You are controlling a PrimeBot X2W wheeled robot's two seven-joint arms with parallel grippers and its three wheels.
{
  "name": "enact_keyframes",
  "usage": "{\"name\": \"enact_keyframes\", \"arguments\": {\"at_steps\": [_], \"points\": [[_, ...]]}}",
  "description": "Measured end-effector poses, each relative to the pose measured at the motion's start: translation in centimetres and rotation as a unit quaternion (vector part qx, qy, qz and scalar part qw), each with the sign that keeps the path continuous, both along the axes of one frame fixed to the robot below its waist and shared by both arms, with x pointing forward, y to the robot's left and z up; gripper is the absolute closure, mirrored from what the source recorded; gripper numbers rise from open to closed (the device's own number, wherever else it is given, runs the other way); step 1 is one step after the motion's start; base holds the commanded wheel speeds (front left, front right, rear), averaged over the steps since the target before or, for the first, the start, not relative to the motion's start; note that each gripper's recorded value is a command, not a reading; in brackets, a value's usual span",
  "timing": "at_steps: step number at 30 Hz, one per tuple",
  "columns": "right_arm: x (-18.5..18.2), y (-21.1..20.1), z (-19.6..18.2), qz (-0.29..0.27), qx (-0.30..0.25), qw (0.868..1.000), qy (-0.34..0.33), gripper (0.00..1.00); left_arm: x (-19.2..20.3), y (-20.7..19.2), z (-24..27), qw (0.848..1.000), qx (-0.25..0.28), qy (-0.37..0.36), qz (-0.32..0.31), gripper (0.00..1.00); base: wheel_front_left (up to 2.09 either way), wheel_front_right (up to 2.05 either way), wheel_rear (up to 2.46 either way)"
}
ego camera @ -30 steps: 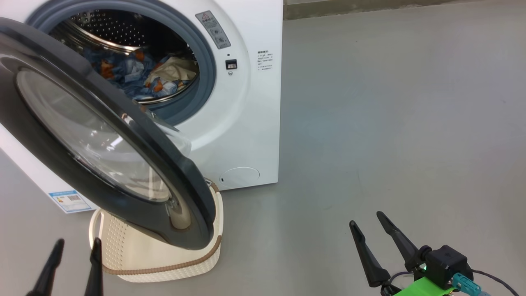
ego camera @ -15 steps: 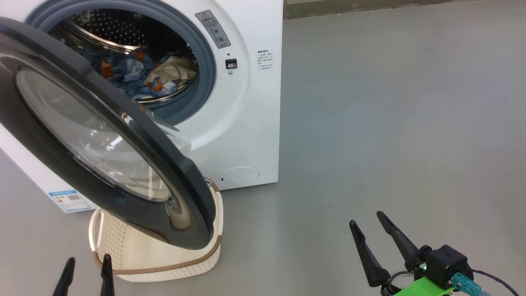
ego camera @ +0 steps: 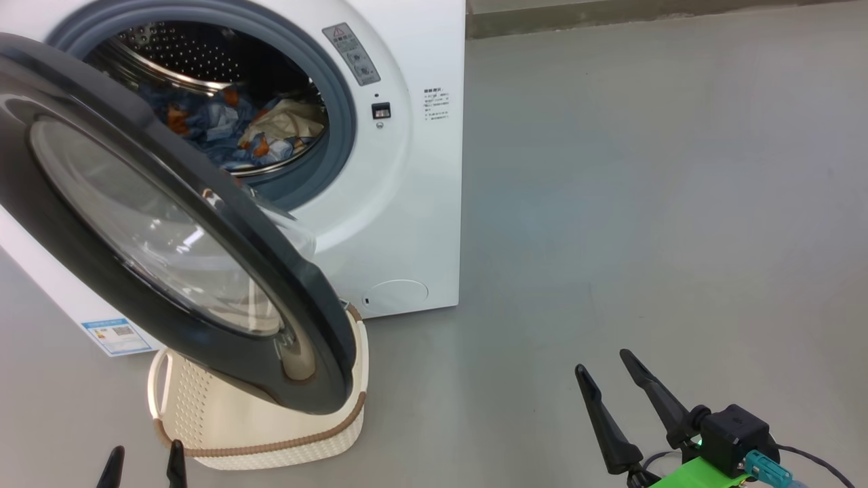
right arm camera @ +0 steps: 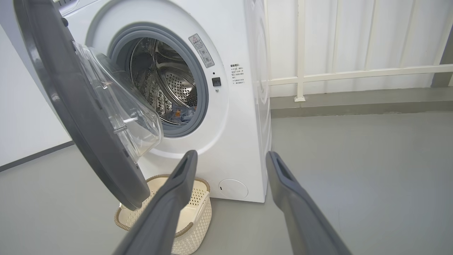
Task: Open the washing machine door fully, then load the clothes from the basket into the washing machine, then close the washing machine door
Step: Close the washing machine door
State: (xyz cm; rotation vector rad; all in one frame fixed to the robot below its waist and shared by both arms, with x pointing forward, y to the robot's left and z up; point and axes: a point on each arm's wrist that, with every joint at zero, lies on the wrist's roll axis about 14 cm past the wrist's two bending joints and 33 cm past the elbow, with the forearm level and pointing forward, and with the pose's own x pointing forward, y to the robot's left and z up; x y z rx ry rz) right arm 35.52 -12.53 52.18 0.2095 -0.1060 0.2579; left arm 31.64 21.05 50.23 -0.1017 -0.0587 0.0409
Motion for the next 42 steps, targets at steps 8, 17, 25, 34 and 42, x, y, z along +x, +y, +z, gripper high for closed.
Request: {"name": "enact_keyframes", "arguments": {"at_steps": [8, 17, 25, 34, 42], "points": [[-0.08, 0.07, 0.03, 0.001, 0.000, 1.000, -0.001, 0.00, -0.13, 0.05, -0.09, 1.000, -0.004, 0.000, 0.004, 0.00, 0.00, 0.00, 0.00], [-0.10, 0.15, 0.05, 0.003, -0.001, 1.000, -0.001, 0.00, -0.27, 0.11, -0.10, 1.000, -0.003, 0.000, 0.002, 0.00, 0.00, 0.00, 0.00], [-0.04, 0.14, -0.05, 0.003, -0.001, 1.000, 0.001, 0.00, -0.29, 0.24, -0.18, 1.000, -0.002, 0.001, 0.004, 0.00, 0.00, 0.00, 0.00], [0.04, 0.02, -0.08, 0.000, 0.000, 1.000, 0.001, 1.00, -0.32, 0.27, -0.27, 1.000, -0.007, 0.001, 0.008, 0.00, 0.00, 0.00, 0.00], [0.14, -0.02, -0.01, -0.001, 0.001, 1.000, 0.000, 1.00, -0.35, 0.41, -0.33, 1.000, -0.008, 0.002, 0.009, 0.00, 0.00, 0.00, 0.00]]}}
